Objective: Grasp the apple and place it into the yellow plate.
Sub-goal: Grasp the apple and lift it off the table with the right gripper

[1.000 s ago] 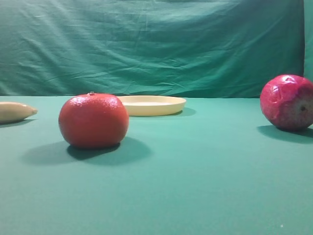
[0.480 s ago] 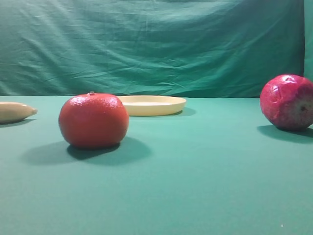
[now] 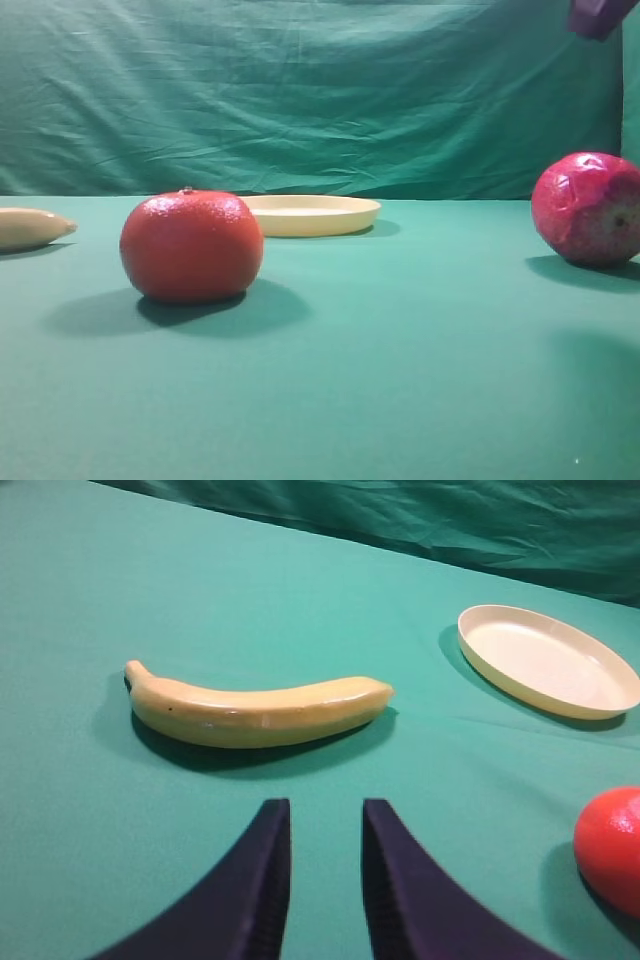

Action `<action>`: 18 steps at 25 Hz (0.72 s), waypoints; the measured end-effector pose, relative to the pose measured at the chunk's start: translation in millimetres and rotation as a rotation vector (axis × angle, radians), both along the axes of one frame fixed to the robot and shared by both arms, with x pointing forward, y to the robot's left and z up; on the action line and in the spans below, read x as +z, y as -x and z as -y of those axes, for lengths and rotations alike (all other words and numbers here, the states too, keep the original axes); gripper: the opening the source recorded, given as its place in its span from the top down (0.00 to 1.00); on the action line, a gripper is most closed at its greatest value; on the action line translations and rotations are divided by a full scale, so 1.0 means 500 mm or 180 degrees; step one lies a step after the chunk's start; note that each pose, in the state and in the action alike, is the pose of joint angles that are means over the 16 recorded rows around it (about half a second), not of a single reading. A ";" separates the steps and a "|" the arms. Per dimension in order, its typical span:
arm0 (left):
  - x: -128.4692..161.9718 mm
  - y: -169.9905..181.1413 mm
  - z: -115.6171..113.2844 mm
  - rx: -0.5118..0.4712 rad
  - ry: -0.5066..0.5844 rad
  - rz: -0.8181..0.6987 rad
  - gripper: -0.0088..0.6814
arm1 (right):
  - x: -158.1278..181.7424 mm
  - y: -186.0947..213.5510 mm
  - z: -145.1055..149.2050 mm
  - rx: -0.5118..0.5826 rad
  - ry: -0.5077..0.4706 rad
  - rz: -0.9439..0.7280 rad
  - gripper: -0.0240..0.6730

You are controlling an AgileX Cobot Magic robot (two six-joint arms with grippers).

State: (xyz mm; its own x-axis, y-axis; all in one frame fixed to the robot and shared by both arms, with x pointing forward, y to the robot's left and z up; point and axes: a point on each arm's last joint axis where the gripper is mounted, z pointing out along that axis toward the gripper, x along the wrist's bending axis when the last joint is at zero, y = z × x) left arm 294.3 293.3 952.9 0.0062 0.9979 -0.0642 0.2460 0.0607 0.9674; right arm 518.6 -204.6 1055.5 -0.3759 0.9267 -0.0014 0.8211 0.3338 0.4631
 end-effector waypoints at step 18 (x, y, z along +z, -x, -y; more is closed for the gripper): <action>0.000 0.000 0.000 0.0000 0.0000 0.0000 0.76 | -0.076 -0.071 -0.023 -0.0507 0.0391 -0.0153 0.07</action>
